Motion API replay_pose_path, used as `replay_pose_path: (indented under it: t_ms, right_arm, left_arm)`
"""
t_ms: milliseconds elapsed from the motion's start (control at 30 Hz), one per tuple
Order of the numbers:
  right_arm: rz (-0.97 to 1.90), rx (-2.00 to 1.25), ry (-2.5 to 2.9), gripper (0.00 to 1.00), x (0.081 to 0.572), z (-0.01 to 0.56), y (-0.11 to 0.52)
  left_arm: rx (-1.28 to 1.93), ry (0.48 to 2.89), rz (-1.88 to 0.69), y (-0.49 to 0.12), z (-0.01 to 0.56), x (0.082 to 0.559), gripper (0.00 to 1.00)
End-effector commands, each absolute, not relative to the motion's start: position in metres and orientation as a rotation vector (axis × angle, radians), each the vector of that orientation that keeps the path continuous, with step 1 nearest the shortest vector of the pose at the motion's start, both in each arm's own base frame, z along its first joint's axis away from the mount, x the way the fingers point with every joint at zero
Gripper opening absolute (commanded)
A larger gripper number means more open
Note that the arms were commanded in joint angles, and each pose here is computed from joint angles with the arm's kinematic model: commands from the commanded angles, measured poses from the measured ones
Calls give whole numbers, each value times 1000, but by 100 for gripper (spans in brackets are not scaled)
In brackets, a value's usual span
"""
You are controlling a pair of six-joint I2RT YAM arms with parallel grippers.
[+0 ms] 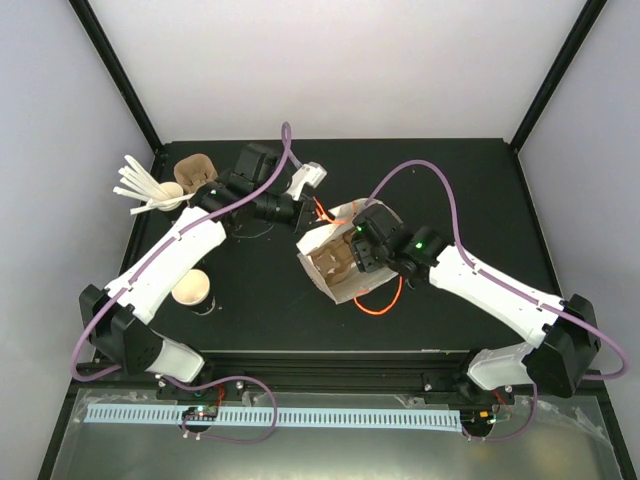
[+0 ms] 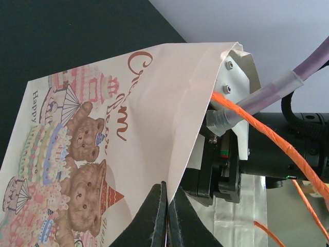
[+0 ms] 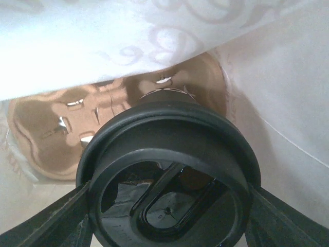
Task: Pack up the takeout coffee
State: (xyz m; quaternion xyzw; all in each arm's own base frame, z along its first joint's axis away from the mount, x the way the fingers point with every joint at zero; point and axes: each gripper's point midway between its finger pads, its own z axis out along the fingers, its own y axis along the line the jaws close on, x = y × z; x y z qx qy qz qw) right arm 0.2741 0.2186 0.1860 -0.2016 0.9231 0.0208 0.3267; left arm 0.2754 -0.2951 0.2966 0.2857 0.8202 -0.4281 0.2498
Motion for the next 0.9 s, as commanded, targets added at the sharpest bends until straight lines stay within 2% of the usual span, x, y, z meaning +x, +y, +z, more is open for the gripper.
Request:
replay_pose_path:
  t_ms: [0, 333, 600, 867]
  right_arm:
    - [79, -402, 2315, 43, 292, 210, 218]
    - [94, -373, 2276, 42, 297, 208, 214]
    - [57, -387, 2369, 42, 302, 176, 215]
    - [175, -446, 2379, 40, 301, 170, 230]
  left_arm:
    - [803, 2228, -1229, -299, 307, 268, 2]
    - [796, 2236, -1260, -302, 305, 269, 2]
    - [799, 2242, -1260, -302, 304, 269, 1]
    - [794, 2265, -1246, -302, 297, 271, 2]
